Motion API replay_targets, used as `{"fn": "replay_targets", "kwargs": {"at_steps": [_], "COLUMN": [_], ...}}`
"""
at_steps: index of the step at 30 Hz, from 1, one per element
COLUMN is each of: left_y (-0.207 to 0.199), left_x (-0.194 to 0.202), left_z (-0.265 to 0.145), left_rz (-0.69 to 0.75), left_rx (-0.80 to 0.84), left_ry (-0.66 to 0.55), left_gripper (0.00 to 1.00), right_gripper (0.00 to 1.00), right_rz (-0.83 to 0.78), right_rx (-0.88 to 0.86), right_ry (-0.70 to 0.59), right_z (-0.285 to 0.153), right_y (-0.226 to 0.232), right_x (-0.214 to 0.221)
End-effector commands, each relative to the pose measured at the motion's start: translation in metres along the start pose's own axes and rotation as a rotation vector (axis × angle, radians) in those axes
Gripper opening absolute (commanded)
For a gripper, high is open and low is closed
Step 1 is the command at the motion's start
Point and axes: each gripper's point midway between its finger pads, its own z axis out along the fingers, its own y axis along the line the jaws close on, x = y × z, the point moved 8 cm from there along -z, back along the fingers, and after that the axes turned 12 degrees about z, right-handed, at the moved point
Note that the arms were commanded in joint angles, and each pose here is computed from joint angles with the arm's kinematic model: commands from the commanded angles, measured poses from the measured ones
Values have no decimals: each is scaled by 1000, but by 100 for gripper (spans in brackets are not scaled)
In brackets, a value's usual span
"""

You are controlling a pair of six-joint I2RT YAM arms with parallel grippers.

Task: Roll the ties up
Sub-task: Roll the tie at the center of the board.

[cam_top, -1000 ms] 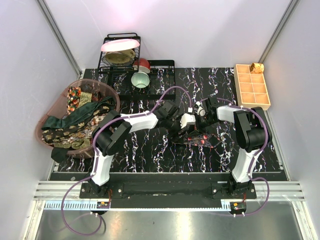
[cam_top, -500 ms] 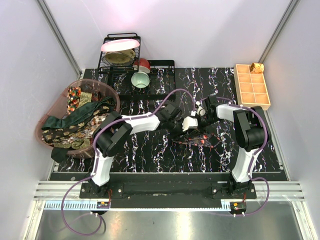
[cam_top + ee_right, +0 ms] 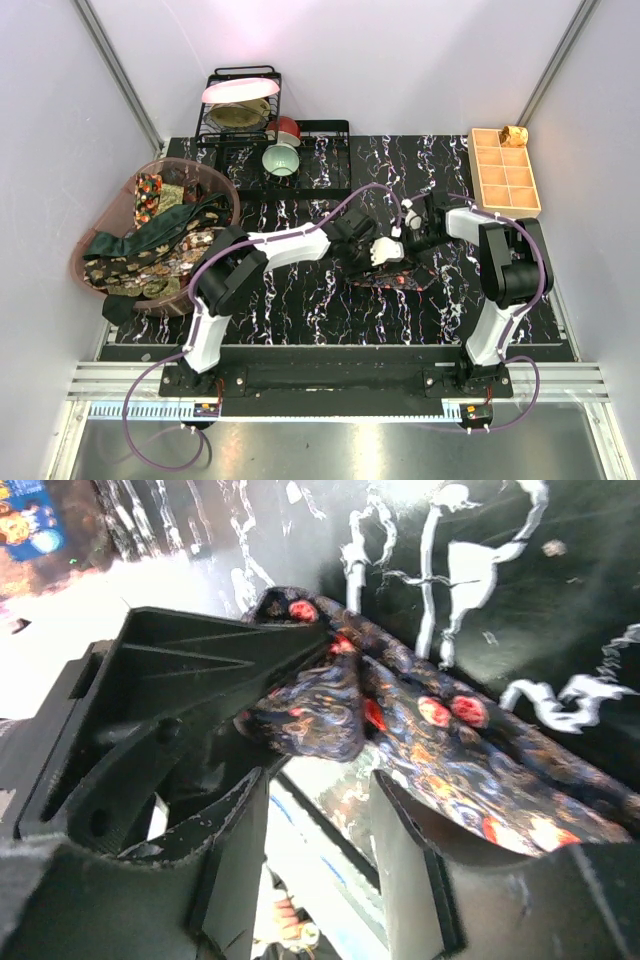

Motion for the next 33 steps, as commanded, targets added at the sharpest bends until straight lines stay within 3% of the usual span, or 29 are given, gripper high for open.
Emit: {"fn": "replay_targets", "kwargs": {"at_steps": [1, 8, 16, 24, 27, 29, 30, 33], "left_y": [-14, -17, -22, -23, -22, -21, -21, -19], "left_x": [38, 32, 29, 26, 24, 24, 24, 26], "left_z": [11, 9, 8, 9, 10, 10, 9, 9], "left_rz": [-33, -49, -38, -45, -55, -73, -79, -107], "left_rx": [81, 123, 178, 203, 208, 209, 210, 213], "left_ry": [226, 210, 167, 144, 137, 132, 130, 123], "left_gripper": [43, 46, 45, 45, 45, 45, 45, 48], "right_gripper": [51, 52, 51, 48, 32, 9, 2, 0], "right_rz": [-31, -65, -110, -104, -100, -93, -95, -95], "right_rx": [-102, -124, 0, 31, 21, 25, 23, 41], "right_ry": [33, 40, -32, -1, 17, 25, 28, 31], "right_z": [7, 26, 28, 39, 44, 45, 46, 44], "right_y": [12, 16, 6, 2, 3, 1, 2, 0], "right_x": [5, 9, 4, 8, 8, 7, 7, 9]}}
